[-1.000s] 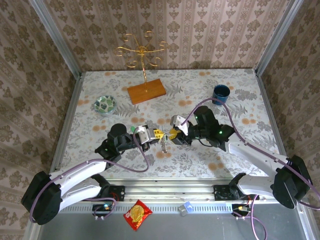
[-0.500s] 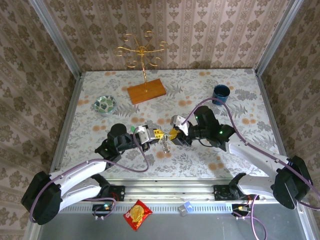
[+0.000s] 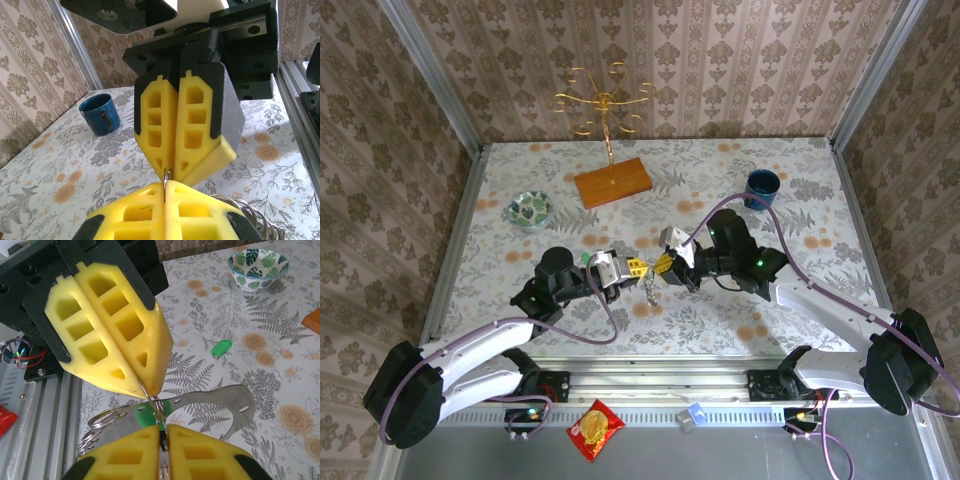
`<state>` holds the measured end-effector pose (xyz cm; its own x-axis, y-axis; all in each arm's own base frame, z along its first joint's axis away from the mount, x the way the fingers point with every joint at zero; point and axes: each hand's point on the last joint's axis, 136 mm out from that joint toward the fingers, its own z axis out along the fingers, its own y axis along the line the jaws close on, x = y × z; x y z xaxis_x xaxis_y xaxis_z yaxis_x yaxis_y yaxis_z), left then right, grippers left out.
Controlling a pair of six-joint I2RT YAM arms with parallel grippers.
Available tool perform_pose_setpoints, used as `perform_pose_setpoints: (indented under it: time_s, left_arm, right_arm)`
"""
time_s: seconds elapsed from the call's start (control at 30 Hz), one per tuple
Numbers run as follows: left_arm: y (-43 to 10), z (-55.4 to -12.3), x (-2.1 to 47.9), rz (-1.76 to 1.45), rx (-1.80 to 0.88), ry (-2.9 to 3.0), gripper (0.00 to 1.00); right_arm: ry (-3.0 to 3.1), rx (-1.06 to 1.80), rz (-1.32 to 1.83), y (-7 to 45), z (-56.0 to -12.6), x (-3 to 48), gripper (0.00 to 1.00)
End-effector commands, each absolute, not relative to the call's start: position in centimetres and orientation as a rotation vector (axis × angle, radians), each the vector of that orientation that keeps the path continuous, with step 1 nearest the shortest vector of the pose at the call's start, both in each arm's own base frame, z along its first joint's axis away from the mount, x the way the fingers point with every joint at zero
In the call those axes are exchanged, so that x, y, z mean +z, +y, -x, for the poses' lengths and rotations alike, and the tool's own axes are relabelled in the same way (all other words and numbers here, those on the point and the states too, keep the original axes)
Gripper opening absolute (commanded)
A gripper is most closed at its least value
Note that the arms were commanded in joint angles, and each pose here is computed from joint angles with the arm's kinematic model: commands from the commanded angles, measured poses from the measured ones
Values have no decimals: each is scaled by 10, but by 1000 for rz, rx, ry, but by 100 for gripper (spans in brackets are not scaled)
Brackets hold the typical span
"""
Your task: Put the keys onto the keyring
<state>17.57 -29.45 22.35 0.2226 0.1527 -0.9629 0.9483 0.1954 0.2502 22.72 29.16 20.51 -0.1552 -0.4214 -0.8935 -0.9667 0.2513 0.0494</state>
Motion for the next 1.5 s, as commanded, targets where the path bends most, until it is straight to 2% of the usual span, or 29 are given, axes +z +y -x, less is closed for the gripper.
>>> perform_pose_setpoints:
  time_s: [0.0,0.13,0.33,0.47,0.53,0.6,0.67,1.0,1.47]
  left_arm:
    - [-298,-170,243,-1231,-842,1137,0]
    - [-299,-170,242,-1236,-848,1143,0]
    - [-299,-171,246,-1226,-845,1126,0]
    - [-299,-171,245,-1221,-843,1129,0]
    - [-298,-171,243,-1218,-842,1135,0]
    - [-298,-171,243,-1213,-845,1137,0]
    - [-298,-171,243,-1203,-852,1134,0]
    - [-299,-169,250,-1141,-930,1115,0]
    - [-300,-167,255,-1114,-971,1092,0]
  right_arm:
    - [1697,857,1292,297,-232,216,7]
    - [1732,840,1296,296,-235,206,2]
    - [1740,895,1299,303,-235,200,3]
    - [1709,885,1279,301,-235,207,13]
    - [1683,863,1267,299,-235,211,24]
    - [1659,838,1258,296,-235,213,30]
    - [1637,807,1252,292,-235,215,32]
    - [1508,683,1230,284,-241,229,35]
    - [1480,774,1259,296,-236,235,34]
